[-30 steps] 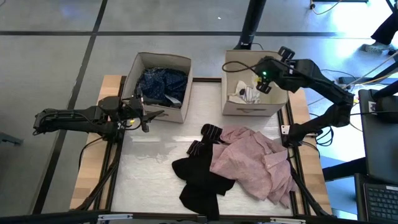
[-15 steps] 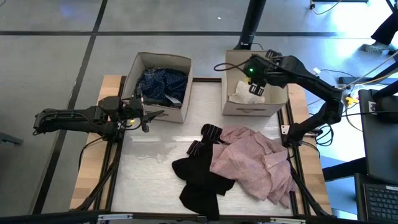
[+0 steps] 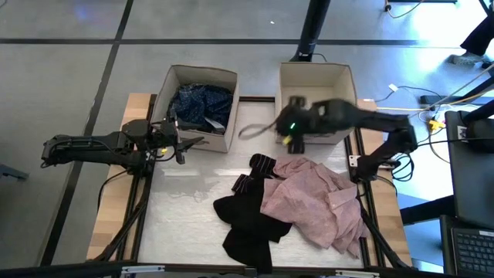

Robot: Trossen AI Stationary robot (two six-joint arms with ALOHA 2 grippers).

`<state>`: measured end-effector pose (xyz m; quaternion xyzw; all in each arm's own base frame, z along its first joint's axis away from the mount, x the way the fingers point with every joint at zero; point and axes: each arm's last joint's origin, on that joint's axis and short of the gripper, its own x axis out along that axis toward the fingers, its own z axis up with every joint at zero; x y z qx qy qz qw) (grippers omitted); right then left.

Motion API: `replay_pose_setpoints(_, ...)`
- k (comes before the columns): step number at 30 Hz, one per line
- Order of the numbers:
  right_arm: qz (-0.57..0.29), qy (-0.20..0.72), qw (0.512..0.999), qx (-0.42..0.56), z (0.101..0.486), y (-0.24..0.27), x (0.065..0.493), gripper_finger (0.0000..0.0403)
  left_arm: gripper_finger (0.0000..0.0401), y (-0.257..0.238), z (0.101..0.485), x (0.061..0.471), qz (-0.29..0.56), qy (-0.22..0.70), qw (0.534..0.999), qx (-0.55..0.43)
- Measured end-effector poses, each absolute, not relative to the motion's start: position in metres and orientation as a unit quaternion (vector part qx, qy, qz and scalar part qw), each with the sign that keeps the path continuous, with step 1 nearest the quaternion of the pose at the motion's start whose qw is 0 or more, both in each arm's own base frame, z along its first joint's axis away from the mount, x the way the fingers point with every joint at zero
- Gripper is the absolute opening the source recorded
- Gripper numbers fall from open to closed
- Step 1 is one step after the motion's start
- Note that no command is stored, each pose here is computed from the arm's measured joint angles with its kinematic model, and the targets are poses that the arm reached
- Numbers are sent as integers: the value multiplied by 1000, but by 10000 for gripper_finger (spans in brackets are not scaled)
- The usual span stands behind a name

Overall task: Sort clothes
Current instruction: Put the black sock into the right laundry organizer

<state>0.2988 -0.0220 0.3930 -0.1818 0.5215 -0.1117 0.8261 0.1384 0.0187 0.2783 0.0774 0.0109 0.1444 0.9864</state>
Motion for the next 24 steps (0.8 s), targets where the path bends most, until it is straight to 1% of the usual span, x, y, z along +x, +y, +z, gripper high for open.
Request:
replay_pose_setpoints(4, -24, 526, 819, -229, 367, 14, 332, 250, 189, 19, 278, 138, 145, 11, 986, 77)
replay_pose_setpoints(9, 74, 536, 791, -286, 322, 53, 370, 248, 189, 19, 278, 138, 144, 11, 986, 77)
replay_pose_setpoints(14, 166, 540, 761, -318, 276, 80, 398, 247, 189, 19, 278, 139, 145, 12, 986, 77)
replay_pose_setpoints(17, 183, 544, 753, -322, 252, 85, 411, 247, 189, 19, 278, 139, 145, 12, 986, 77)
replay_pose_setpoints(24, 215, 545, 738, -335, 219, 91, 427, 247, 189, 19, 278, 139, 145, 11, 986, 77)
